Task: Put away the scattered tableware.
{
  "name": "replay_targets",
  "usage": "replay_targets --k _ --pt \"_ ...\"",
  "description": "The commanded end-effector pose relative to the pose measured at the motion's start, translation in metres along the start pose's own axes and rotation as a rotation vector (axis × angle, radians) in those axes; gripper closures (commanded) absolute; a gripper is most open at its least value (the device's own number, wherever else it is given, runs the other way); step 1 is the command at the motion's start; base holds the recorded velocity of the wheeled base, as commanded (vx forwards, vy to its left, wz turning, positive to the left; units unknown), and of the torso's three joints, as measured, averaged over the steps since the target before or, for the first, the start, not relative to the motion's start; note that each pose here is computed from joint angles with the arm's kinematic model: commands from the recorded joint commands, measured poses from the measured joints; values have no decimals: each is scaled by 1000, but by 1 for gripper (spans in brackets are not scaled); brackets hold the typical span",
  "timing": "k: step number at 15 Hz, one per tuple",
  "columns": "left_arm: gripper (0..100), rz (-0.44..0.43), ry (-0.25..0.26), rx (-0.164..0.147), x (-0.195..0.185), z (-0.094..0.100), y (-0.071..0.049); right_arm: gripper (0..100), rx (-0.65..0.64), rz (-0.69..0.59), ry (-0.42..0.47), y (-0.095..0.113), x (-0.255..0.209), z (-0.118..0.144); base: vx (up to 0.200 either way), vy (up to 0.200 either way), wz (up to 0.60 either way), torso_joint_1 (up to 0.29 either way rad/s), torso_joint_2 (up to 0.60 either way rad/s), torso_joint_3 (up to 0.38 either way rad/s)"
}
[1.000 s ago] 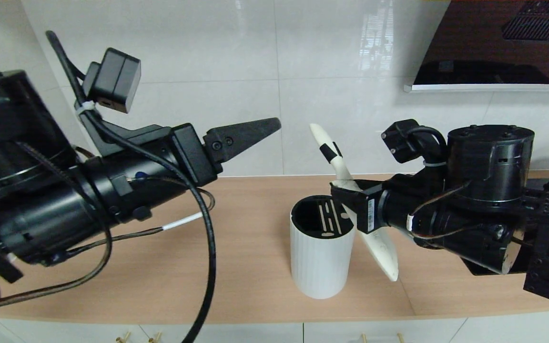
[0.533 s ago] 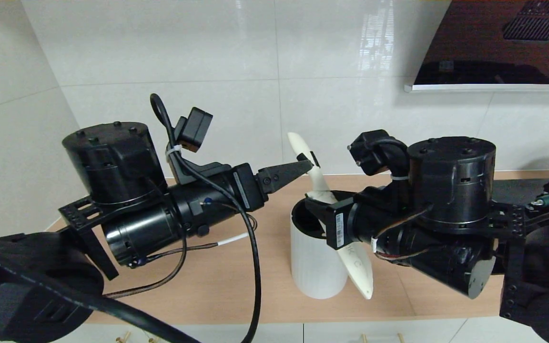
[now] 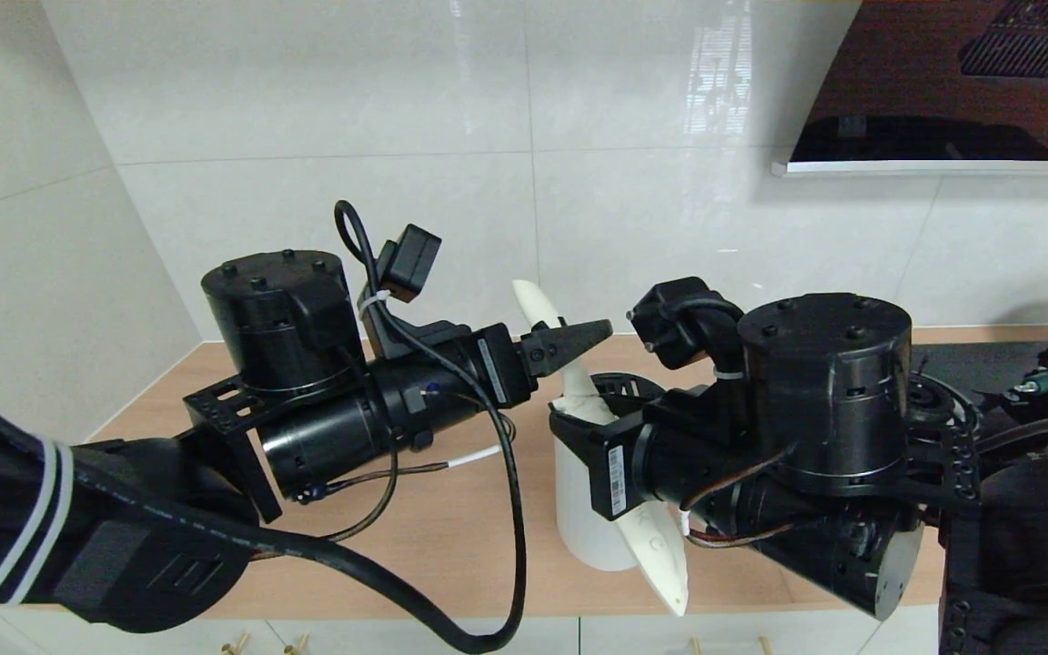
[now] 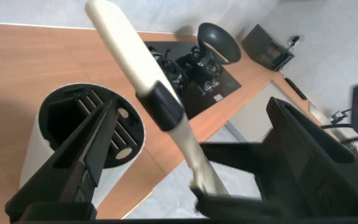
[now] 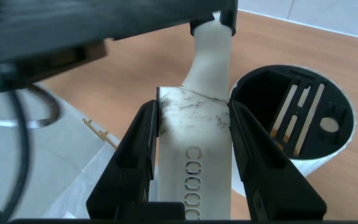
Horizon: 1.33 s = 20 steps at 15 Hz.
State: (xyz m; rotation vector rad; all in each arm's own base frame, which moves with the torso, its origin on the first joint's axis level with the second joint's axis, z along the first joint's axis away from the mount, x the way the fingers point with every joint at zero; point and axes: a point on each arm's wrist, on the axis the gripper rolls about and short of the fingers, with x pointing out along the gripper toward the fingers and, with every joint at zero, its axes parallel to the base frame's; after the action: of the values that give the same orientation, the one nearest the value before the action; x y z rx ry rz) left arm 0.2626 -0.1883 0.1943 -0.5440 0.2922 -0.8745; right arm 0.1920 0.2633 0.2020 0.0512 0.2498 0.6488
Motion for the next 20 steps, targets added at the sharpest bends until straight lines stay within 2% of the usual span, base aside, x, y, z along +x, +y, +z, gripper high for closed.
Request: replay_targets --k 1,9,10,20 --pt "0 3 3 -1 3 -2 3 100 -3 5 7 1 0 -2 0 0 0 0 0 0" --pt "0 -7 -15 4 3 0 1 100 -7 25 12 8 -2 -5 0 0 0 0 0 0" --pt "100 -7 -15 5 3 0 1 100 -7 25 14 8 -2 -5 0 0 0 0 0 0" --pt "100 -8 -16 6 4 1 2 100 -6 9 5 8 -3 -4 0 0 0 0 0 0"
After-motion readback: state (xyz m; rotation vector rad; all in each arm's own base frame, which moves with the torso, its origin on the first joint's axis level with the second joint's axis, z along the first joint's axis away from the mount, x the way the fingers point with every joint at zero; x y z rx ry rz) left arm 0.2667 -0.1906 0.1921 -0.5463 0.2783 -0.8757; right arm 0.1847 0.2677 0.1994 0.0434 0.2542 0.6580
